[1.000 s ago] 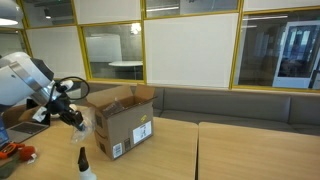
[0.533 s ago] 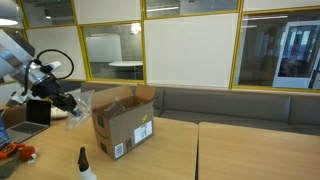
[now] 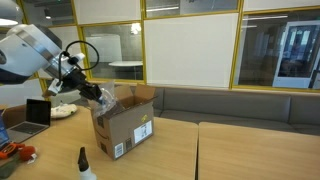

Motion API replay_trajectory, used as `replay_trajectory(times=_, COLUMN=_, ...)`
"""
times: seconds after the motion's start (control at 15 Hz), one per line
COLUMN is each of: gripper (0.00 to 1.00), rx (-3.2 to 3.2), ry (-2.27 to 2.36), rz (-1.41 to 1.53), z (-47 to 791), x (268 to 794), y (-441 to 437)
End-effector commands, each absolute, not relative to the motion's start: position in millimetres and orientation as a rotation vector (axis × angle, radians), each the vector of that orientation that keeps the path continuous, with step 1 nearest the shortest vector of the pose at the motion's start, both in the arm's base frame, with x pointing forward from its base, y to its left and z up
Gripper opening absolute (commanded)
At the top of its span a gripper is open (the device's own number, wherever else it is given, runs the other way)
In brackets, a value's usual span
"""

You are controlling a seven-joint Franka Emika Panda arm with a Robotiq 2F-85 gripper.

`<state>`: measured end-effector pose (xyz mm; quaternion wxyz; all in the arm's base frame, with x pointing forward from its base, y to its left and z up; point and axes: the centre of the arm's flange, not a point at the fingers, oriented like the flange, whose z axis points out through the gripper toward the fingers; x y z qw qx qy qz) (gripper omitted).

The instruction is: Put all the plastic bag and the spray bottle in the carton box

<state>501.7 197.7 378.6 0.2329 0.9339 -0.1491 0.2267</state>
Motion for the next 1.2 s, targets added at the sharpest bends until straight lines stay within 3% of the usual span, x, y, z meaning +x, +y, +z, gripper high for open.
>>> replay_trajectory(times=0.0, gripper=0.14, rx=2.575, ry=-0.459, rz=0.699, z=374, x=556, y=174)
replay_trajectory(times=0.6, gripper=0.13, rx=2.681, ry=-0.563, rz=0.780, z=355, x=655, y=153)
replay_trajectory(times=1.13, gripper=0.13, rx=2.877, ry=-0.654, rz=0.810, z=345, x=675, y=189)
